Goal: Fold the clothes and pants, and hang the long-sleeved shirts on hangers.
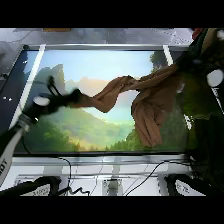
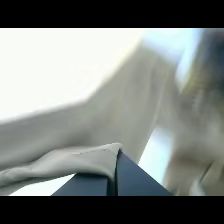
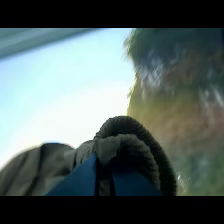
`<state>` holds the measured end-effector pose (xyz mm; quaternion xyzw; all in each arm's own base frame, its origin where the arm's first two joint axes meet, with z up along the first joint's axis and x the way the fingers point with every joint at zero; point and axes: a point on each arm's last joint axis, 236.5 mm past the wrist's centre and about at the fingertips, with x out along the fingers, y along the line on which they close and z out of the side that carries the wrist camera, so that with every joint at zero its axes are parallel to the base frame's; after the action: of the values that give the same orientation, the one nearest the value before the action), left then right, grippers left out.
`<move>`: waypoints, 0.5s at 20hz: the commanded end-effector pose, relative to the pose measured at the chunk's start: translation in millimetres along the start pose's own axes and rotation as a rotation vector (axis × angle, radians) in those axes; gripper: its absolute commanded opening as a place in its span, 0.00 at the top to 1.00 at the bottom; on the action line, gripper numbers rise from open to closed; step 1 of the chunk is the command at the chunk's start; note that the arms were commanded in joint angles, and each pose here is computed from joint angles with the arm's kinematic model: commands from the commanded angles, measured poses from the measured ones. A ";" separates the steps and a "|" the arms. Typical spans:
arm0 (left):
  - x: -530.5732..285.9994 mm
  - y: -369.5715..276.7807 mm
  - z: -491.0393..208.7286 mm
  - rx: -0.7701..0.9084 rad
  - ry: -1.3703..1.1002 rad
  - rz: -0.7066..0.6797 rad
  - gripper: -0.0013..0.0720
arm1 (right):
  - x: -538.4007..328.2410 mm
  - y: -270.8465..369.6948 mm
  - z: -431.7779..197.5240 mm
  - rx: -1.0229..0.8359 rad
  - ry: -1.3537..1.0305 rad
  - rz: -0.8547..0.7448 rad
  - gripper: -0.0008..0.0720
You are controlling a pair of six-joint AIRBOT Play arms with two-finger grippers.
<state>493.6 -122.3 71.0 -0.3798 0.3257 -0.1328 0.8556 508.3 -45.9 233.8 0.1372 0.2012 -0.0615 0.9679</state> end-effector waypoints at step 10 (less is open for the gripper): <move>-237.7 -28.5 244.3 0.194 -0.620 0.050 0.97 | -78.7 -89.5 96.0 0.020 -0.096 -0.198 0.95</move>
<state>501.4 69.0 293.4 -0.3395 0.0785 -0.0578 0.9355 470.5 -143.0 338.4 0.1340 0.1302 -0.1512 0.9707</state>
